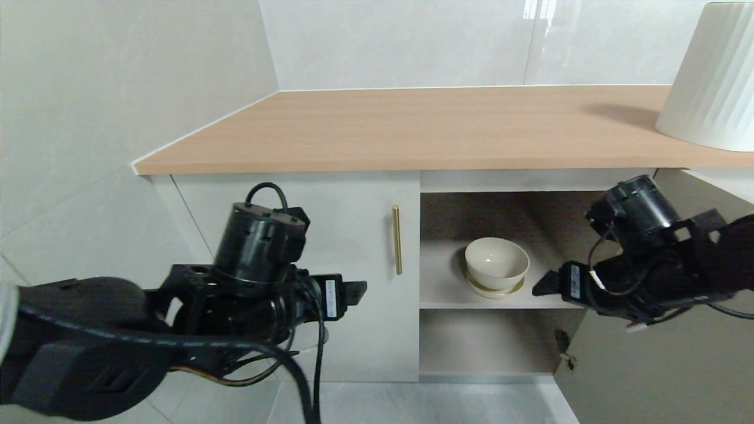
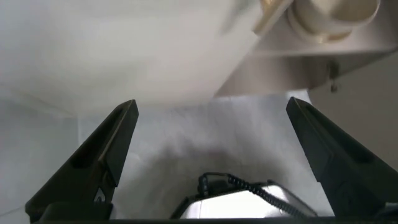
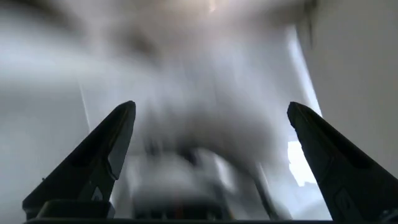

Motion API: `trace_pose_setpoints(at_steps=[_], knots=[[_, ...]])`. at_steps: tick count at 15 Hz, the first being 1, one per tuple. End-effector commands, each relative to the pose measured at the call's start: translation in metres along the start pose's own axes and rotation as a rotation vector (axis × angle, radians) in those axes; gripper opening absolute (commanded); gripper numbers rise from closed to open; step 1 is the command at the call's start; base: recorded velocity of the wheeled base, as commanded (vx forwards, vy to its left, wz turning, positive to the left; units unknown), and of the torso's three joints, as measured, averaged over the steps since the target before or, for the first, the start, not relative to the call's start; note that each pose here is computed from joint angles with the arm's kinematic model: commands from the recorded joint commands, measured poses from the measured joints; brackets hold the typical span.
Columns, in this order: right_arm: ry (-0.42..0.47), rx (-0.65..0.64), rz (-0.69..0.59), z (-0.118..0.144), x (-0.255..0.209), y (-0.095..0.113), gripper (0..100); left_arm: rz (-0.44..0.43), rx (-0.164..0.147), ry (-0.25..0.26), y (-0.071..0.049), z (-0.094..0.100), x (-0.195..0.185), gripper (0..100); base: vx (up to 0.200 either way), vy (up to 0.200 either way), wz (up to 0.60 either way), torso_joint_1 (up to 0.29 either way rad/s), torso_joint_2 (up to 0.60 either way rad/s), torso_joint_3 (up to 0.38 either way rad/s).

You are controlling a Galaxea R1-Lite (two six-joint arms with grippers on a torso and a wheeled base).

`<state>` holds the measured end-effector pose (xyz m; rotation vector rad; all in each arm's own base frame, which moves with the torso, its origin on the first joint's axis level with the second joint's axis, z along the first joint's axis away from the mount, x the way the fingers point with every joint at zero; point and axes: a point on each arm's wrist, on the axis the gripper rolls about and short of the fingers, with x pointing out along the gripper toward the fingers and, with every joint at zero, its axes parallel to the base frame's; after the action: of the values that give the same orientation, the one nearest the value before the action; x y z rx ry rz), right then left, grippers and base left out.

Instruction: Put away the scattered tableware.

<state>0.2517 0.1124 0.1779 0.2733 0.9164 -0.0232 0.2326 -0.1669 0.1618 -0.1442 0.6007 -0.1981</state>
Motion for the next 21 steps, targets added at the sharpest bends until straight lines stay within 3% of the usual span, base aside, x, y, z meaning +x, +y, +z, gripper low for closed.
trace_pose_setpoints(at_steps=[1,3,7,11,21], knots=[[-0.015,-0.085,0.095,-0.025,-0.052,-0.004,100,-0.019,-0.019,-0.044,0.022,-0.002,-0.049,100,0.0,0.0,0.0,0.0,0.0,0.0],[0.008,-0.124,0.084,-0.043,-0.054,-0.008,100,-0.03,0.001,-0.005,0.034,-0.019,-0.075,100,0.0,0.0,0.0,0.0,0.0,0.0],[0.009,-0.126,0.08,-0.045,-0.054,-0.009,100,-0.013,0.011,0.044,0.039,-0.031,-0.076,100,-0.1,0.0,0.0,0.004,0.0,0.001],[0.013,-0.127,0.078,-0.045,-0.053,-0.009,100,-0.024,0.02,0.076,0.035,-0.039,-0.073,100,-0.2,0.0,0.0,0.004,0.0,0.001],[0.019,-0.13,0.08,-0.047,-0.052,-0.009,100,-0.021,0.017,0.071,0.034,-0.039,-0.073,100,-0.2,0.0,0.0,0.001,0.0,0.001]])
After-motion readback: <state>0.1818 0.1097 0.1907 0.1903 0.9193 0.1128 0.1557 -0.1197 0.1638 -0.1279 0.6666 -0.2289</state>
